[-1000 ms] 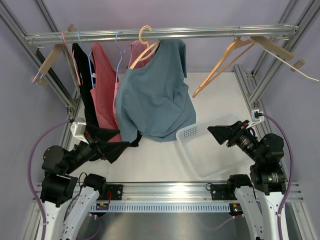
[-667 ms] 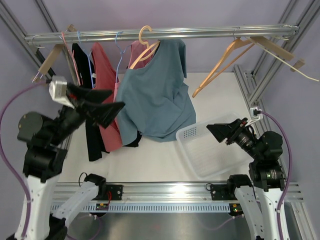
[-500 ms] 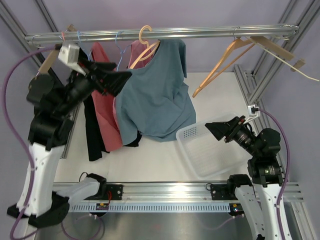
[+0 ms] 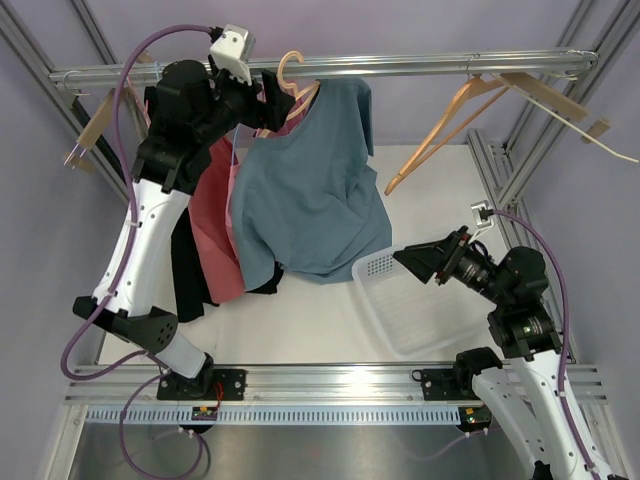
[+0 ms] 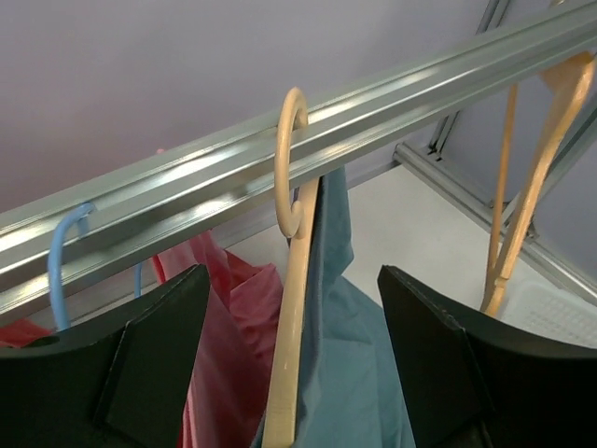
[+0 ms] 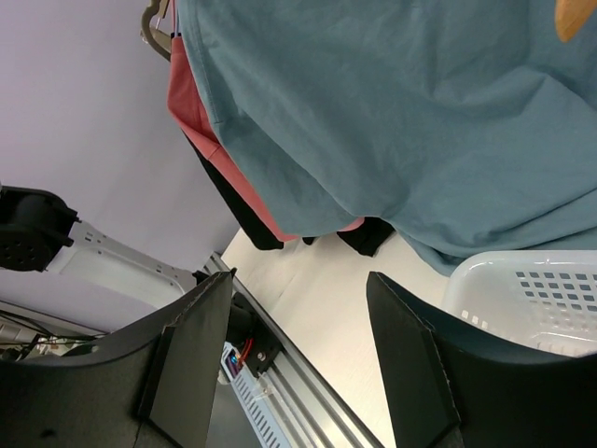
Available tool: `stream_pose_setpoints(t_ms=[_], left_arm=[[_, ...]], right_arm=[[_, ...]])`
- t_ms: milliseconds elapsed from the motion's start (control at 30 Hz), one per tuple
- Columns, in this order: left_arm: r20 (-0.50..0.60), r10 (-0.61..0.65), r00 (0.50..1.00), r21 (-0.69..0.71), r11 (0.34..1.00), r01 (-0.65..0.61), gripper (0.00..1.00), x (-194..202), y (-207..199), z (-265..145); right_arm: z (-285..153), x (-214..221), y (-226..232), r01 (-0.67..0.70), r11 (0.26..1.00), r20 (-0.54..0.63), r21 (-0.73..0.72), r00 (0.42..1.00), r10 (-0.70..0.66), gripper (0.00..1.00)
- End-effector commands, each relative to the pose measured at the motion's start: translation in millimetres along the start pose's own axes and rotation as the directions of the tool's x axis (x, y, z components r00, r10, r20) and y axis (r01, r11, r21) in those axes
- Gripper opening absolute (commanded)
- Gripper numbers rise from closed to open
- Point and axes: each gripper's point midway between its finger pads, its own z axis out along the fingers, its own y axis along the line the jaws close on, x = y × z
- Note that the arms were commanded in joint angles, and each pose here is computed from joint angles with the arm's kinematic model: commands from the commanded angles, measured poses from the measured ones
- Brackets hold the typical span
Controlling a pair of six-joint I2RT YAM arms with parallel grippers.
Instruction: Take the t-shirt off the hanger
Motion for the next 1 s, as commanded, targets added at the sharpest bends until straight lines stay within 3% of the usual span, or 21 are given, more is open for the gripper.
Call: stream_pose_setpoints(t_ms=[0, 267, 633, 767, 967], left_arm=[[0.022, 0.055, 0.998, -0.014, 0.998, -0.055, 0.77, -11, 3, 2], [-0.06, 0.069, 0.996, -0.014, 0.997, -0.07, 0.68, 25, 3, 21], [-0.142, 0.115, 0.983, -0.077, 0.989, -0.127, 0.58, 59, 13, 16], [-0.139, 0.114, 0.984, -0.082, 0.989, -0.126, 0.47, 58, 13, 13], [-0.087, 0.08, 0.993, -0.027, 0.996, -0.083, 0.54, 38, -1, 13]], right_arm=[[2, 3, 5, 0.035, 0.998, -0.014, -0.044, 0.999, -0.036, 0.69], [1, 10, -1, 0.046, 0.998, -0.031, -0.032, 0.998, -0.047, 0.69], [-2, 15, -4, 0.044, 0.999, -0.038, -0.014, 0.998, -0.044, 0.7], [-4, 14, -3, 0.045, 0.999, -0.03, -0.01, 0.998, -0.046, 0.7], [-5, 16, -4, 0.039, 0.999, -0.036, -0.008, 0.999, -0.039, 0.7]])
